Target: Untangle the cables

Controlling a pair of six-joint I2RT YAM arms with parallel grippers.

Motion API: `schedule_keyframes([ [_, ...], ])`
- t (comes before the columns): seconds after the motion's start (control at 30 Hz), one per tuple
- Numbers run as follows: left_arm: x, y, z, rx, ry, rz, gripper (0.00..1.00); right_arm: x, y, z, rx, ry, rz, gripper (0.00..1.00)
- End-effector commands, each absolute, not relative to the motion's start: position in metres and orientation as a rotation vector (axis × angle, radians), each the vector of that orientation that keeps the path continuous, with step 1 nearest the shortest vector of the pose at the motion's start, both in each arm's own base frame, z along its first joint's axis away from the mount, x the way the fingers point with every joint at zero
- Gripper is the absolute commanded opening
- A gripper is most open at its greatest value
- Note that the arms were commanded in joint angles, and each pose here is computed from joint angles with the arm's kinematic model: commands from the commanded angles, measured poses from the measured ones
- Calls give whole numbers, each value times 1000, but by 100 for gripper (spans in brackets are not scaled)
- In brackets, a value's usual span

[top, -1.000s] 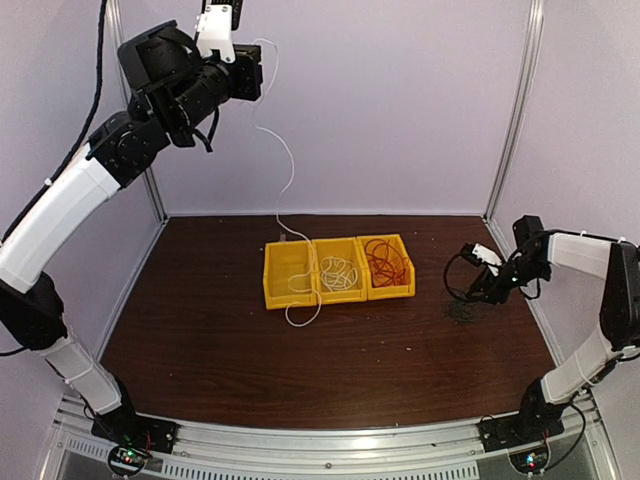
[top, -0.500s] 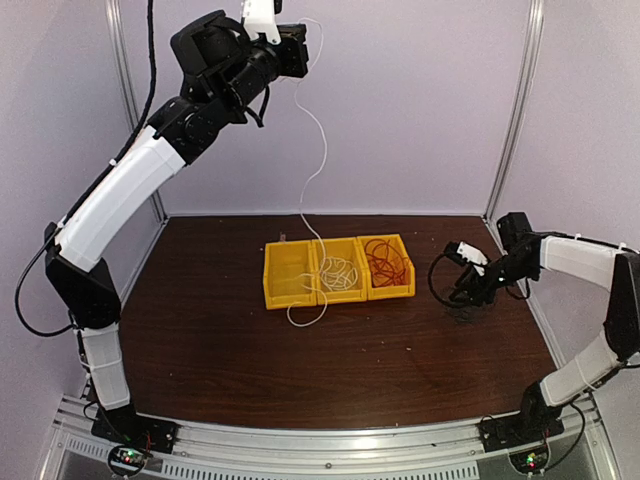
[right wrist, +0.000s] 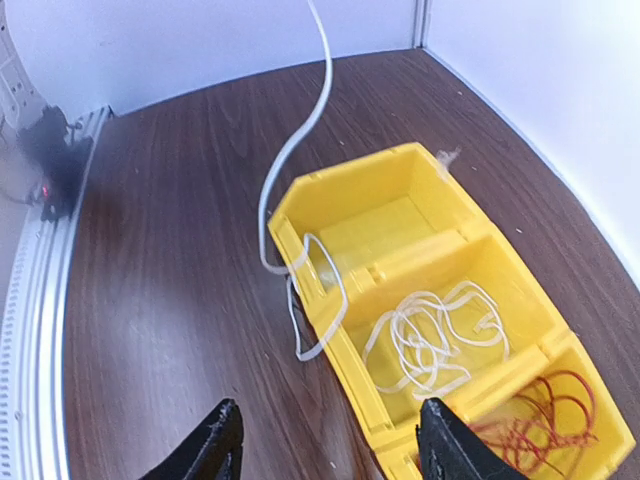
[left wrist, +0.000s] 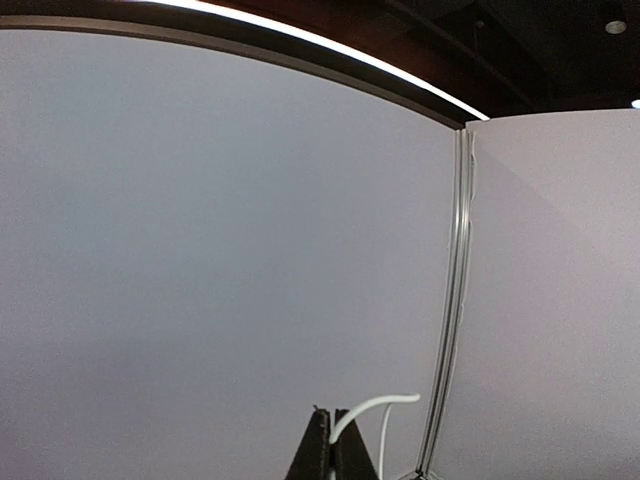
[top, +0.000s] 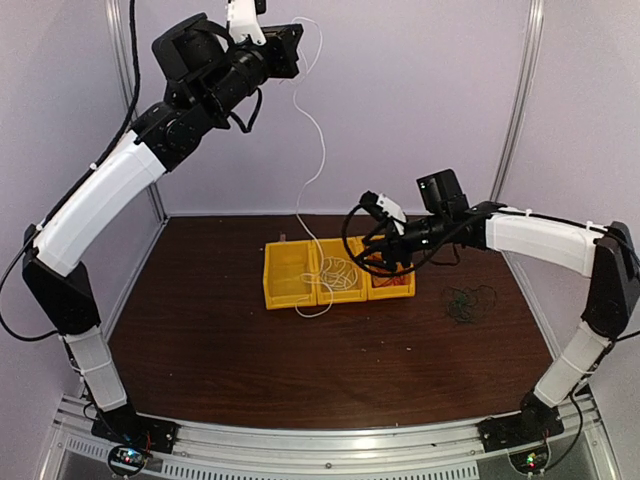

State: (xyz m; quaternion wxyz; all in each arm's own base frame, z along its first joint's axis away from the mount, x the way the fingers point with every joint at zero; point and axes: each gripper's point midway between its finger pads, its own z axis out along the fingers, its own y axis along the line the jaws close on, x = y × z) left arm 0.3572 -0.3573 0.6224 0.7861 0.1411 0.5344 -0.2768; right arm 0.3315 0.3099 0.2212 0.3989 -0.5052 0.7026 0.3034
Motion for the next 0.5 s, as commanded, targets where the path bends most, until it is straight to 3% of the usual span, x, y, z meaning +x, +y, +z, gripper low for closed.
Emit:
schedule_keyframes([
  [0.0,341,-344,642,270,1097,-673,0,330,383,242,-1189,1714,958,62],
  [0.2,339,-344,635,280,1121,-693,0,351,416,232,-1082,1748,993,61],
  [0.27,338,-344,633,283,1124,-698,0,357,419,232,-1061,1734,989,47],
  [0.37,337,-342,630,283,1133,-692,0,367,415,236,-1028,1740,931,4],
  [0.47,336,-340,625,288,1144,-680,0,367,410,257,-1048,1702,897,0],
])
